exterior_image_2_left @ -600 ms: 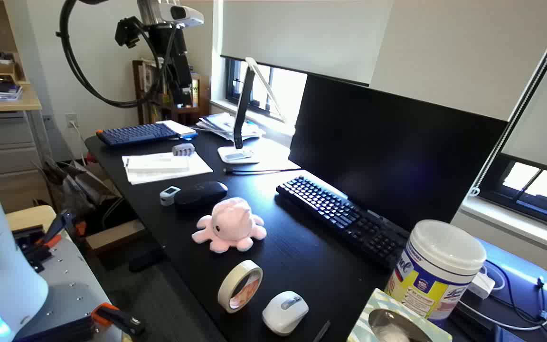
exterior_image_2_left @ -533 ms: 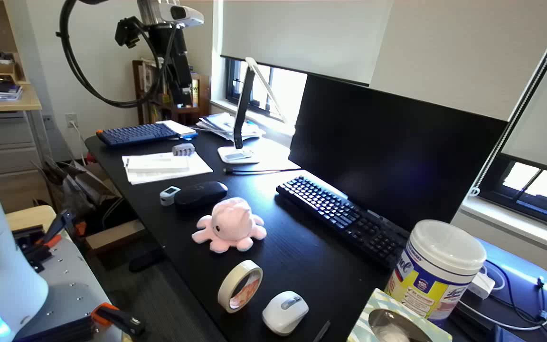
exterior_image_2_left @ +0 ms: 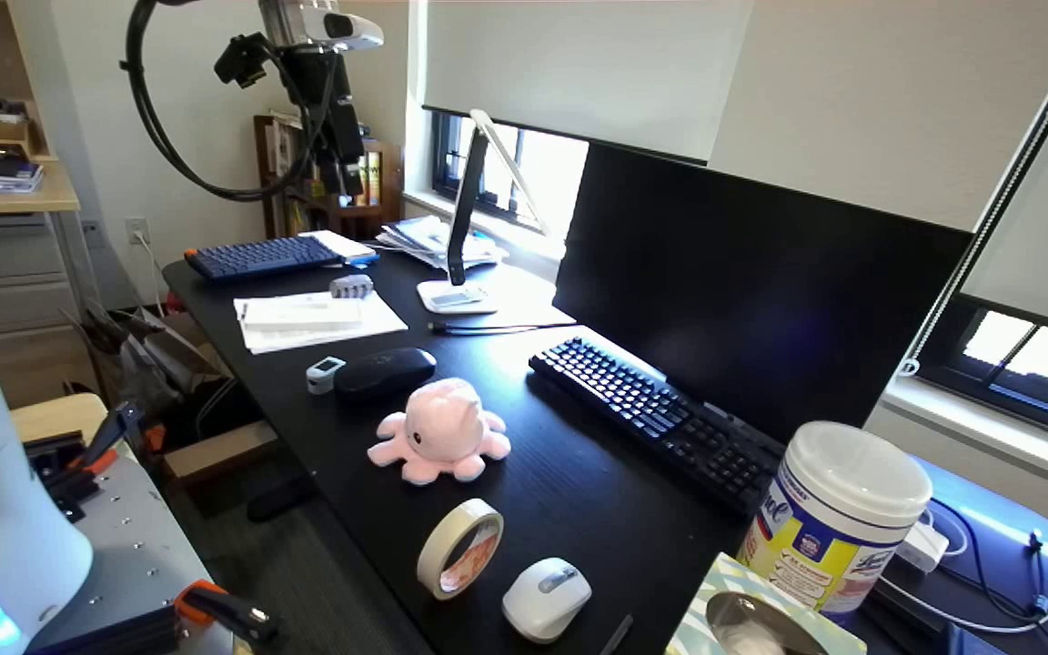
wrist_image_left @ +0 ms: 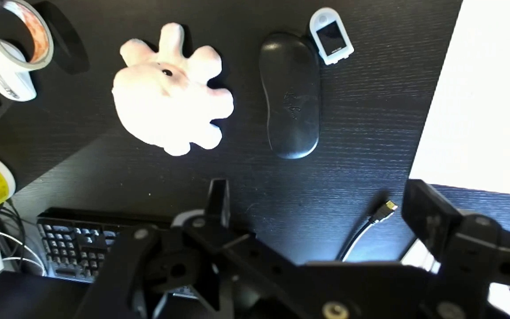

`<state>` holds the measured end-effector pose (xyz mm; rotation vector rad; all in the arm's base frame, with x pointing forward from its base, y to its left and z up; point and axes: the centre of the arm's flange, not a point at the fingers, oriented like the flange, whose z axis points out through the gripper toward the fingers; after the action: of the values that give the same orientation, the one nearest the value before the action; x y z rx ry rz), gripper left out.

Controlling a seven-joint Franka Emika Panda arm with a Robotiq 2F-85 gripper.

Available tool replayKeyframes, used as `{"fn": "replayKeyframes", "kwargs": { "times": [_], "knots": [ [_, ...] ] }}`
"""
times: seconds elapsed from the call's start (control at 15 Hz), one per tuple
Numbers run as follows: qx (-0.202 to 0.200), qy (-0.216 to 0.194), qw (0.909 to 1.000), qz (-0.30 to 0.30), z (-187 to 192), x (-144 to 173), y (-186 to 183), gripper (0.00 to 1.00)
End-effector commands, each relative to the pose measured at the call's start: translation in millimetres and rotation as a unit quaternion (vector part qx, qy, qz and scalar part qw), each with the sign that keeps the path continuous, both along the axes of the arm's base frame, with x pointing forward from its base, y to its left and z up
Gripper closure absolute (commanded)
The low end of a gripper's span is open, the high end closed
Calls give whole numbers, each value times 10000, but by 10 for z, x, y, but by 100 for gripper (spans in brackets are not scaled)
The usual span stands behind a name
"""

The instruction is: Move the brown thing to the right and put it upright

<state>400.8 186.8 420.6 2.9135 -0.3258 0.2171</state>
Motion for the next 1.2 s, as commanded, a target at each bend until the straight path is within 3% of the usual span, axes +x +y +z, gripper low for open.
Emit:
{"fn": "replayKeyframes", "kwargs": {
  "times": [0.0, 0.33, 0.47, 0.67, 0.8, 1.13],
  "knots": [
    [-13, -6, 10000, -67, 5, 8, -21, 0],
    [66, 35, 10000, -18, 3, 43, -14, 0],
    [58, -19, 9997, 241, -152, 287, 177, 0],
    [417, -582, 9939, 835, -449, 766, 631, 0],
    [593, -729, 9892, 1125, -632, 1032, 829, 0],
    [1074, -347, 9768, 1821, -1155, 1631, 1462, 0]
  ]
}}
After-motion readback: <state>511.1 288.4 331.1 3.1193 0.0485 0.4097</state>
